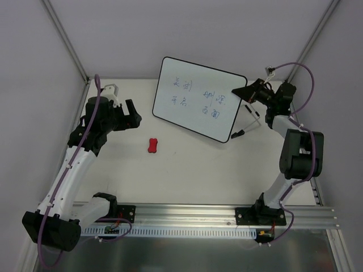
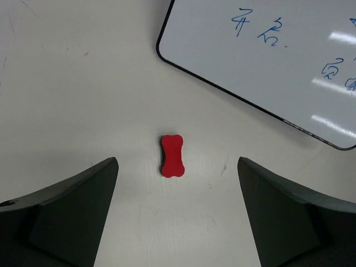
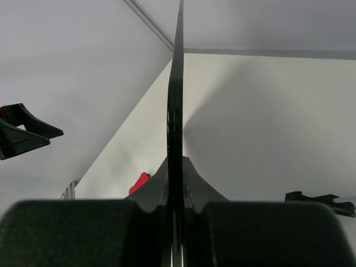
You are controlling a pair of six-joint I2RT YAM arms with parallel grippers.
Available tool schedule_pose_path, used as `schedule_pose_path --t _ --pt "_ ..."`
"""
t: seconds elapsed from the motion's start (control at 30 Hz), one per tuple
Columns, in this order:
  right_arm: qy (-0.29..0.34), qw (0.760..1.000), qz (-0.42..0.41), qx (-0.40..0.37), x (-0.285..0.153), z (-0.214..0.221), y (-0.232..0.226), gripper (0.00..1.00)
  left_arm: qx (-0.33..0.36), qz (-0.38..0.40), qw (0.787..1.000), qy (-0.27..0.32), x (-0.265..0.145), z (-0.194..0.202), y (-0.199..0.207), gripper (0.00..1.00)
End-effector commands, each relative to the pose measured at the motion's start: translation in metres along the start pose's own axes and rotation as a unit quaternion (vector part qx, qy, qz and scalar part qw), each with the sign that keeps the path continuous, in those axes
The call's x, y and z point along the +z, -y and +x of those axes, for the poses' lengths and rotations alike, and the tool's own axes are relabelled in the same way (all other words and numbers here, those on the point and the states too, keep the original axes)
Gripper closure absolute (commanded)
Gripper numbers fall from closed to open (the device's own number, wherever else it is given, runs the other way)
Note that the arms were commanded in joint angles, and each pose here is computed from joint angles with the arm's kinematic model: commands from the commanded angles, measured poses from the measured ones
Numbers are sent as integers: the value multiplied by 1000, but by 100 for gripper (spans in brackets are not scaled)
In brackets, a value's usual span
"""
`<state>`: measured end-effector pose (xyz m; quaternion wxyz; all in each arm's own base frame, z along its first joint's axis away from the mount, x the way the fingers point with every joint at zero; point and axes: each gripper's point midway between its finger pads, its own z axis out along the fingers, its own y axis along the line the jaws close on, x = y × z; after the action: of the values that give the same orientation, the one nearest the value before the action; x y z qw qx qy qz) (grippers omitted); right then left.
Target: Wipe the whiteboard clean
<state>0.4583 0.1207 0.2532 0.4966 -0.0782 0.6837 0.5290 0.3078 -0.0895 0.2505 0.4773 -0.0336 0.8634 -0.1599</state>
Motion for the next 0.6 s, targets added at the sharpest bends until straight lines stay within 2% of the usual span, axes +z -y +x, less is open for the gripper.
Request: schedule_pose_path --t 0.0,0.17,0.43,0.57 --pt "93 989 2 -115 -2 -54 -44 100 -18 -16 1000 -6 11 8 -4 10" --pt "70 984 63 -150 -2 -30 -29 100 -28 -27 998 -39 27 27 -3 10" --pt "49 984 78 -149 -13 1 -29 100 -49 -75 992 -86 59 55 -9 12" --pt "15 981 121 -150 -25 37 -19 100 -46 -81 989 -112 77 74 0 12"
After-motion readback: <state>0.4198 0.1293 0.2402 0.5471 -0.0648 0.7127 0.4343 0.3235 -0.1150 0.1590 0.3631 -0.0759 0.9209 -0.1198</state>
